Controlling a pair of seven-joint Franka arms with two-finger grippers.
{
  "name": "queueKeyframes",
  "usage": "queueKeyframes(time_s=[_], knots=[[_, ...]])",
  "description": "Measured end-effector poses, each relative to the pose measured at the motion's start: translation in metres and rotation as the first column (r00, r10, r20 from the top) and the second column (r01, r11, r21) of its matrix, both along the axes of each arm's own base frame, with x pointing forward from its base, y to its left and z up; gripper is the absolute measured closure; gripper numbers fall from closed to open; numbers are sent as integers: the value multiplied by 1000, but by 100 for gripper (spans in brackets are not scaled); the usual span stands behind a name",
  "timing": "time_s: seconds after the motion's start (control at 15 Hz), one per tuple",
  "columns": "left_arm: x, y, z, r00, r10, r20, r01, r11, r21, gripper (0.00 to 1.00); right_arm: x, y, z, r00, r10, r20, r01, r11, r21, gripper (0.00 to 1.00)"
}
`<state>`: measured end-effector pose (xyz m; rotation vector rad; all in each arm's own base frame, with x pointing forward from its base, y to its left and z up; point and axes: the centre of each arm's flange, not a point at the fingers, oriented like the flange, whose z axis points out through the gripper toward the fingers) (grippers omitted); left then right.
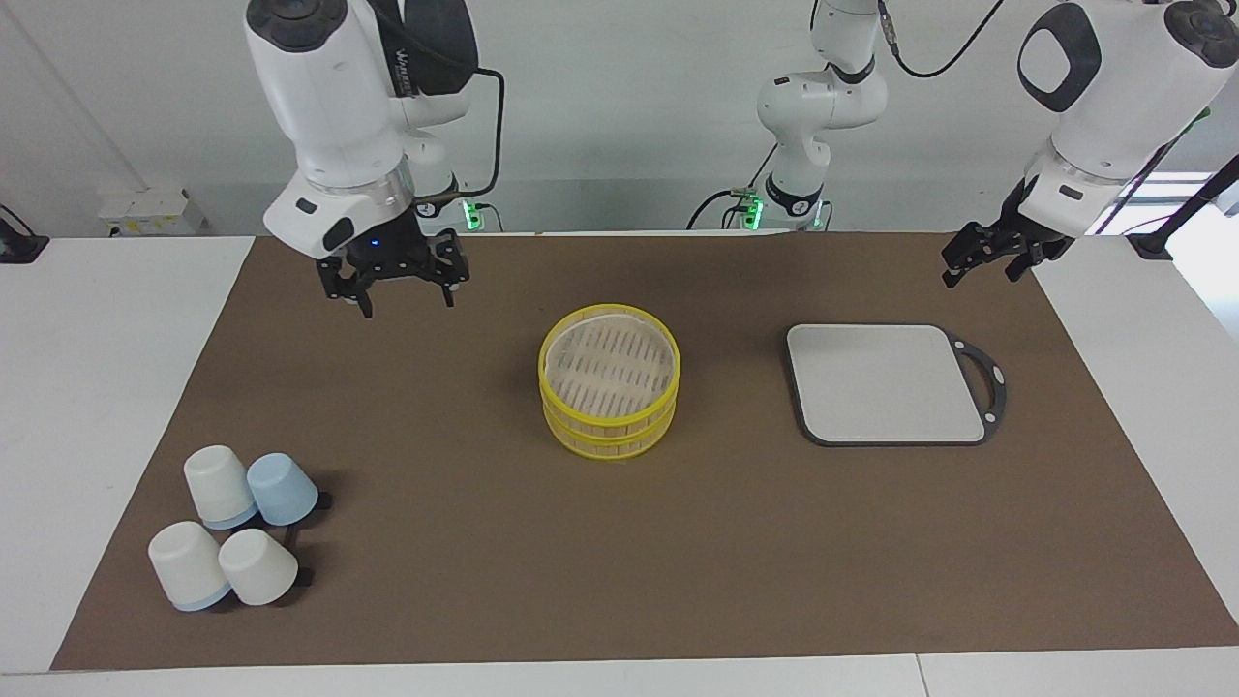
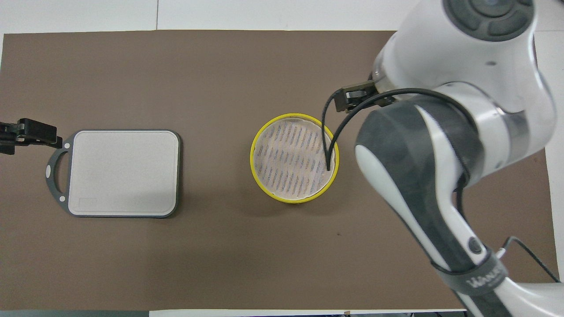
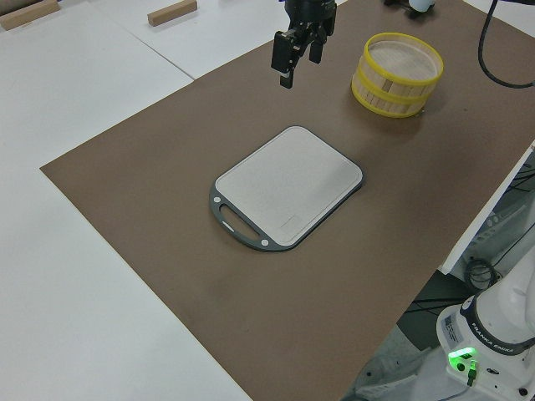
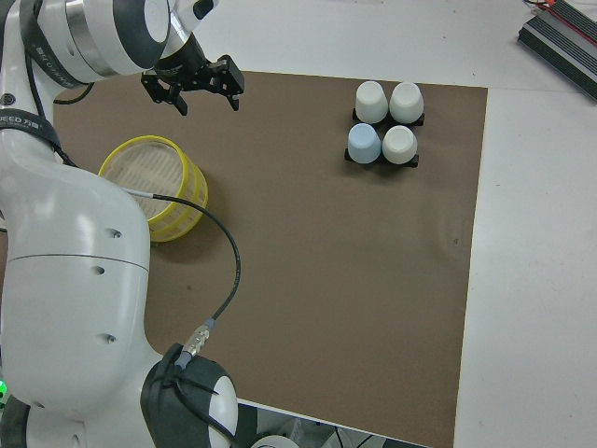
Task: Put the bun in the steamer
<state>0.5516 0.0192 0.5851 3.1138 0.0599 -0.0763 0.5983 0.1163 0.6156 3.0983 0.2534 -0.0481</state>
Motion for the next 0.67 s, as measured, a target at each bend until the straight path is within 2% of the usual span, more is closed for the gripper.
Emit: queueKeyframes(time_s=[0.27,0.47,0.67], knots=[[0,0,0,1000,0,0,0,1000,0,0,-7,-53,-5,999,8,-37,-8,1000,0,0],[0,0,0,1000,0,0,0,1000,0,0,-14,-83,-9,998,-38,-55,38,999,0,0],[0,0,0,1000,0,0,0,1000,0,0,-20,-110,-15,993,-111,-46,111,994,-1,0]])
